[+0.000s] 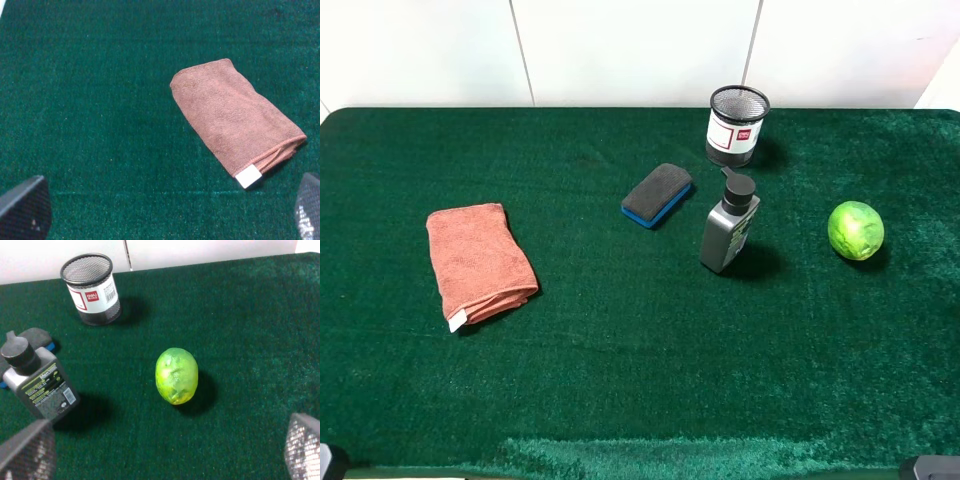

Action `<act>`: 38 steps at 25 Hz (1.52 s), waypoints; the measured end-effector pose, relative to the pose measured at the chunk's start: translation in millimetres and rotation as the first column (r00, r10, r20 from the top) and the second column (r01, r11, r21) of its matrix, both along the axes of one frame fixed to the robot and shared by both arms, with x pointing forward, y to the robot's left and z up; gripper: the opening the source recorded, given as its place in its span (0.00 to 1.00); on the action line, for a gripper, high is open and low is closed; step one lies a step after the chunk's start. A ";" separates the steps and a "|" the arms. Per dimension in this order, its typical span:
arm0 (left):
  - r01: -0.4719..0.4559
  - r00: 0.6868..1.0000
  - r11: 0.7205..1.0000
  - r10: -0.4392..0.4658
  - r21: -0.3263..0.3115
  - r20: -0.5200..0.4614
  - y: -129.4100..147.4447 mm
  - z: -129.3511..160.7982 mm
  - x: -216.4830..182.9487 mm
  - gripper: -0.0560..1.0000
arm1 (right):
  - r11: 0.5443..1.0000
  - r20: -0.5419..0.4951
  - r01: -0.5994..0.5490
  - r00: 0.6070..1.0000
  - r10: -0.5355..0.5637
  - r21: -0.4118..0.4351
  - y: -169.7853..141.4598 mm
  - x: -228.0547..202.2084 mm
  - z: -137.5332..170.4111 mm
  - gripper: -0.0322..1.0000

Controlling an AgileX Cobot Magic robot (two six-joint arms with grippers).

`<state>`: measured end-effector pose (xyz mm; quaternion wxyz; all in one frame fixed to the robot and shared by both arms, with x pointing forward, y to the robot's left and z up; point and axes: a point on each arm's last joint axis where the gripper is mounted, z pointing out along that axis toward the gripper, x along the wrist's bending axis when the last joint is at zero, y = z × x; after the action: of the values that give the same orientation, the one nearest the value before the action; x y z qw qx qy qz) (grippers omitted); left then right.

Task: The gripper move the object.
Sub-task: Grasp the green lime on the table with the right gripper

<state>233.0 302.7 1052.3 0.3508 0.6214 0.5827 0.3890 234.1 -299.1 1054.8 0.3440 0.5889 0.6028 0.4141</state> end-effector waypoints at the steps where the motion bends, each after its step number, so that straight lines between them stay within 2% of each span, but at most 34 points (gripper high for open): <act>1: 0.000 1.000 1.000 0.000 0.000 0.000 0.0 0.0 0.0 0.99 | 1.000 -0.009 -0.003 1.000 0.003 0.004 0.6 1.3 1.0 0.70; 6: 0.000 1.000 1.000 0.000 0.000 0.000 0.0 0.0 0.0 0.99 | 1.000 -0.150 -0.011 0.989 0.011 0.004 4.2 23.6 1.4 0.70; 11: 0.000 1.000 1.000 0.000 0.000 0.000 0.0 0.0 0.0 0.99 | 1.000 -0.328 -0.014 0.945 0.013 -0.001 8.1 51.9 -4.7 0.70; 16: 0.000 1.000 1.000 0.000 0.000 0.000 0.0 0.0 0.0 0.99 | 1.000 -0.437 -0.019 0.900 0.017 0.000 10.9 69.2 -10.5 0.70; 21: 0.000 1.000 1.000 0.000 0.000 0.000 0.0 0.0 0.0 0.99 | 1.000 -0.489 -0.025 0.872 0.025 0.007 14.2 89.7 3.6 0.70; 31: 0.000 1.000 1.000 0.000 0.000 0.000 0.0 0.0 0.0 0.99 | 0.998 -0.633 -0.064 0.774 0.033 -0.026 20.9 154.3 12.5 0.70; 38: 0.000 1.000 1.000 0.000 0.000 0.000 0.0 0.0 0.0 0.99 | 0.995 -0.652 -0.087 0.758 0.033 -0.051 24.9 204.6 3.2 0.70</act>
<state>233.0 302.7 1052.3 0.3508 0.6214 0.5827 0.3890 438.8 -274.2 1058.0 0.1230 0.6623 0.7189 0.1712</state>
